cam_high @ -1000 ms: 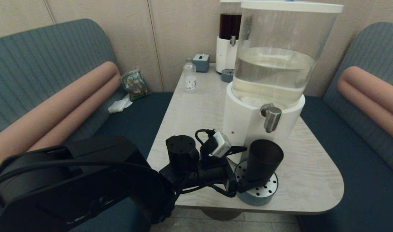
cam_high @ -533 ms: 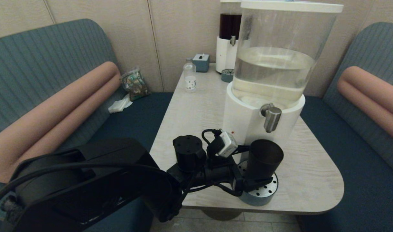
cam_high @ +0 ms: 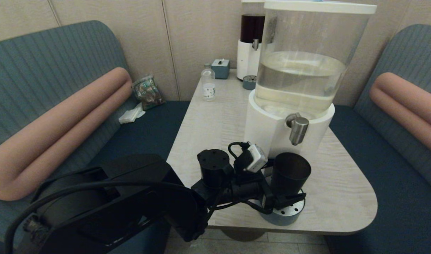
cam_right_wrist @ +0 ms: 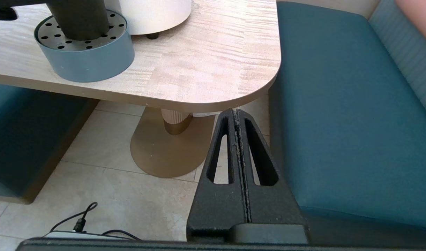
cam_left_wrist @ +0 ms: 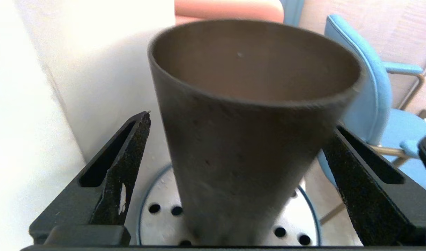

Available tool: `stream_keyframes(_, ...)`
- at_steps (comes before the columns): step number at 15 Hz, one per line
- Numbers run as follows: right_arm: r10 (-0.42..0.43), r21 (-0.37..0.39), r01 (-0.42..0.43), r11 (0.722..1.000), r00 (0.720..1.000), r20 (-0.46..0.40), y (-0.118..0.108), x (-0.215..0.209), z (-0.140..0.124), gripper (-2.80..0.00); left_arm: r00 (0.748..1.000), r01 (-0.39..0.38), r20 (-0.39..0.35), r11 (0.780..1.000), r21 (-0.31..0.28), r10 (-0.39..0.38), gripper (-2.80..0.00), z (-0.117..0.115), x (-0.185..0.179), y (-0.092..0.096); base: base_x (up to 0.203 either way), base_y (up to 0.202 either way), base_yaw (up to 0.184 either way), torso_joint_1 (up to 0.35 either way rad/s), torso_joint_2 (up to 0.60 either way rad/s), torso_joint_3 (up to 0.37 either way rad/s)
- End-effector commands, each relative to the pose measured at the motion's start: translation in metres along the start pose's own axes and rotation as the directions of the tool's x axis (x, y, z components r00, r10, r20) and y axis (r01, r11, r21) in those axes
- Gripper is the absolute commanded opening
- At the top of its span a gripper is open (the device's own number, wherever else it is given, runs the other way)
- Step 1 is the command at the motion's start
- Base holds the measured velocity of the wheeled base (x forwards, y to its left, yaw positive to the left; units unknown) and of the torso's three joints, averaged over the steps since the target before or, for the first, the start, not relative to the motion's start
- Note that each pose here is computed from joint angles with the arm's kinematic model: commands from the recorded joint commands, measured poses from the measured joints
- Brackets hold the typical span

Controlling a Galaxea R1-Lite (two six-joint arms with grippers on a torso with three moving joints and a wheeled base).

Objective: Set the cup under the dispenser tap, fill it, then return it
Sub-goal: Place the cup next to the water dispenser

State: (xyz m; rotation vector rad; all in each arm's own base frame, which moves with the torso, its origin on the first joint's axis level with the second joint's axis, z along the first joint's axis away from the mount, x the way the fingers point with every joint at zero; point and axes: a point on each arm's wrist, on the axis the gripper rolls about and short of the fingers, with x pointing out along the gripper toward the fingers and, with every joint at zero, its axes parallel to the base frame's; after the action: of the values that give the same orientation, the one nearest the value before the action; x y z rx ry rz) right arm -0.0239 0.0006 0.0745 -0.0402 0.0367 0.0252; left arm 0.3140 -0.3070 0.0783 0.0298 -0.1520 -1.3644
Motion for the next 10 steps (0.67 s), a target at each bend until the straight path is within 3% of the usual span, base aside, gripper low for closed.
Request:
stream_keyframes(1,0.000,-0.001,0.000,1.000,1.000,-0.001,0.000,0.000,0.000,-2.80,1.000,0.003,0.012,1.000,0.009,-0.003,0.00,-0.003,0.004,0.002,0.000,0.000,0.000,0.000,0.00,0.000)
stream_keyframes(10,0.002,-0.001,-0.002,1.000,1.000,-0.001,0.000,0.000,0.000,-2.80,0.999,0.015,0.037,1.000,0.011,-0.015,0.00,-0.004,0.016,0.002,0.000,0.000,0.000,0.000,0.00,0.000)
